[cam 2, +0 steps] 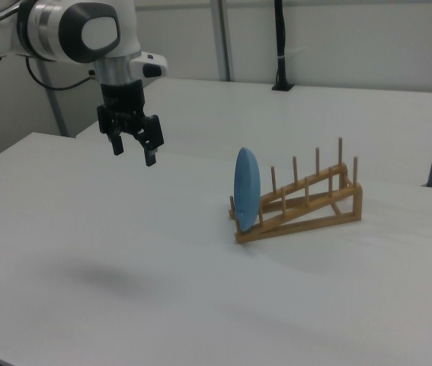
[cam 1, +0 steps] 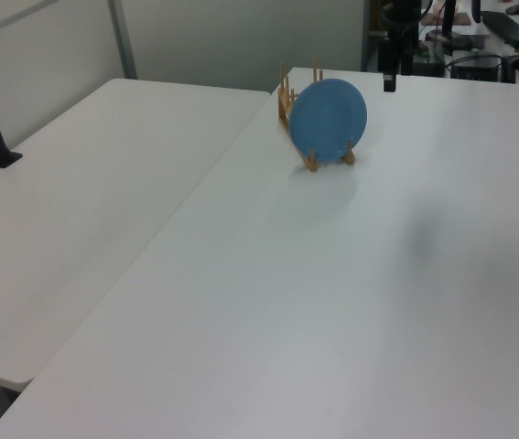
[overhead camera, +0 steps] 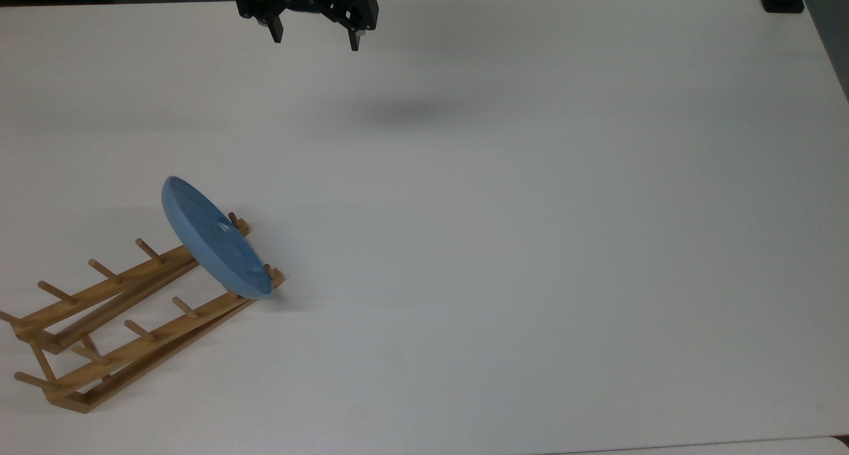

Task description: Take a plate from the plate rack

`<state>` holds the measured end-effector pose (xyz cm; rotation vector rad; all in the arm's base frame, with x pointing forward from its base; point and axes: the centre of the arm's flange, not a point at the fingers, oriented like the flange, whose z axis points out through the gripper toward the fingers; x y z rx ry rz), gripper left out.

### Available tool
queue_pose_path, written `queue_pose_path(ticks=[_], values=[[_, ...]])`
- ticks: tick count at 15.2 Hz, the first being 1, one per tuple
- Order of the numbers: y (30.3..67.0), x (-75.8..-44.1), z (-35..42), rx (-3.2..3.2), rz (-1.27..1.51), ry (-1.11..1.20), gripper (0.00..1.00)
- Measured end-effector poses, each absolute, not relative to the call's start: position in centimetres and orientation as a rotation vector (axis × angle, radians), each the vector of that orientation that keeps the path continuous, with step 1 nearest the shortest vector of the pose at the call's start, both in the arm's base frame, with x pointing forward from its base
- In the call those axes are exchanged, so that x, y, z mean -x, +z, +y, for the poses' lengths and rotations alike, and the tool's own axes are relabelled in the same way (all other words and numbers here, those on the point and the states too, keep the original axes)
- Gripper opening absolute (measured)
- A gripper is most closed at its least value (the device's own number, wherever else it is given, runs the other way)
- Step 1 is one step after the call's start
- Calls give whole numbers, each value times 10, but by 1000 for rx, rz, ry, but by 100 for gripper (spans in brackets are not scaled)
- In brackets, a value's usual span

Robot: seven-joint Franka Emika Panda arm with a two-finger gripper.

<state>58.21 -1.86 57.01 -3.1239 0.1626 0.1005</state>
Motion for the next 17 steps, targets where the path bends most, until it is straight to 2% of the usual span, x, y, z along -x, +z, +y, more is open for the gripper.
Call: queue_pose_path(ticks=[17], values=[[573,-585,-20,3133,160,56,100]])
